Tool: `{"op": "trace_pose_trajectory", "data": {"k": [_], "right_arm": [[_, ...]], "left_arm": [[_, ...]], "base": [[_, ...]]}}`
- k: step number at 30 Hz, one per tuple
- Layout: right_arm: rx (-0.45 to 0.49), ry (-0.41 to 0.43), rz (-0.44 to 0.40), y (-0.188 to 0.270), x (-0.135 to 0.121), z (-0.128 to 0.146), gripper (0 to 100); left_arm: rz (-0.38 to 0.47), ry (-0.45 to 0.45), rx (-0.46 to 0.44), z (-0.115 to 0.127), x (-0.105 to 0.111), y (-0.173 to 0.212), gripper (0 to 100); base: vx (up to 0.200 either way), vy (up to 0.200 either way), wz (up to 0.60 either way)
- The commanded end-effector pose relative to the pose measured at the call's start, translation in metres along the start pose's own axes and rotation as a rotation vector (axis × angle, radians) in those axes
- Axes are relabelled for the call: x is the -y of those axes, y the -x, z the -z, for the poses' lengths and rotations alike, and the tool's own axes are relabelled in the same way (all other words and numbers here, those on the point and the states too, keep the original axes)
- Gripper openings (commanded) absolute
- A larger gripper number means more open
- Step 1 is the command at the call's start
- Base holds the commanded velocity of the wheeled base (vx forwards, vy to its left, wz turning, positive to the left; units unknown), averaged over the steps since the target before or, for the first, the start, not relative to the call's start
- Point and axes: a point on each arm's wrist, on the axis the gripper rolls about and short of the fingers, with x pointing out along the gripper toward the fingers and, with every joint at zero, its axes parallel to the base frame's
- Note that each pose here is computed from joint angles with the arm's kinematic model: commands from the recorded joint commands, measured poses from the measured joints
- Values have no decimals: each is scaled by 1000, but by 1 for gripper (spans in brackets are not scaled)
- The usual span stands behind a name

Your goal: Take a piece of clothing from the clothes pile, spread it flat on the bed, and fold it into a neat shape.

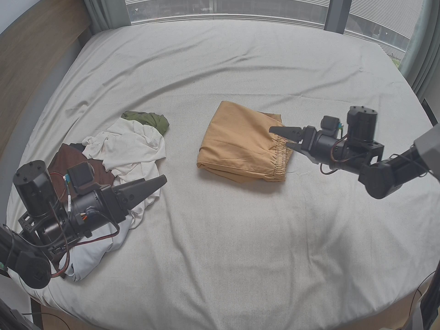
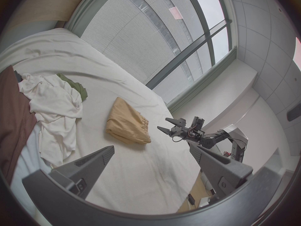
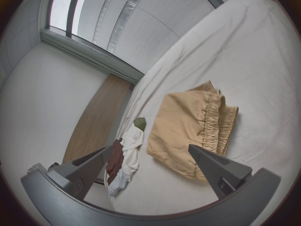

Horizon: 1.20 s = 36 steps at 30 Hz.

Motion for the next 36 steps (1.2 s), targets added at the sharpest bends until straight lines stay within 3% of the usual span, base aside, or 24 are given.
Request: {"op": "trace_pose_trajectory", "data": {"k": [1, 3, 7, 10, 14, 18, 19, 23, 25, 27, 32, 33, 36], "right_arm": [[132, 114, -97, 123, -95, -9, 100], [166, 181, -116, 173, -117, 10, 100], [154, 278, -83, 215, -124, 39, 100], [151, 328, -63, 238, -127, 56, 100], [260, 407, -29, 277, -142, 65, 100], [351, 453, 28, 307, -152, 78, 100], [351, 453, 28, 307, -152, 78, 100], [379, 462, 75, 336, -149, 125, 100], [383, 464, 79, 340, -148, 133, 100], [401, 471, 97, 353, -146, 159, 100], [356, 436, 135, 356, -130, 189, 100], [355, 437, 179, 354, -123, 199, 100], [369, 485, 468, 344, -88, 221, 100]], "left_arm": [[182, -40, 97, -23, 70, 62, 100], [212, -33, 59, -13, 79, 81, 100], [220, -48, 83, -3, 92, 118, 100], [159, -33, 73, 9, 90, 135, 100], [-3, -14, 80, 36, 80, 164, 100], [-26, -31, 124, 54, 84, 184, 100], [-26, -31, 124, 54, 84, 184, 100], [46, -95, 208, 67, 98, 209, 100], [47, -95, 210, 69, 99, 211, 100], [26, -77, 185, 78, 95, 213, 100], [53, -95, 177, 94, 90, 216, 100], [63, -106, 188, 97, 91, 219, 100], [13, -137, 217, 108, 90, 225, 100]], "base": [[0, 0, 0], [0, 0, 0], [0, 0, 0], [0, 0, 0], [0, 0, 0], [0, 0, 0], [0, 0, 0], [0, 0, 0], [0, 0, 0], [0, 0, 0], [0, 0, 0], [0, 0, 0], [0, 0, 0]]}}
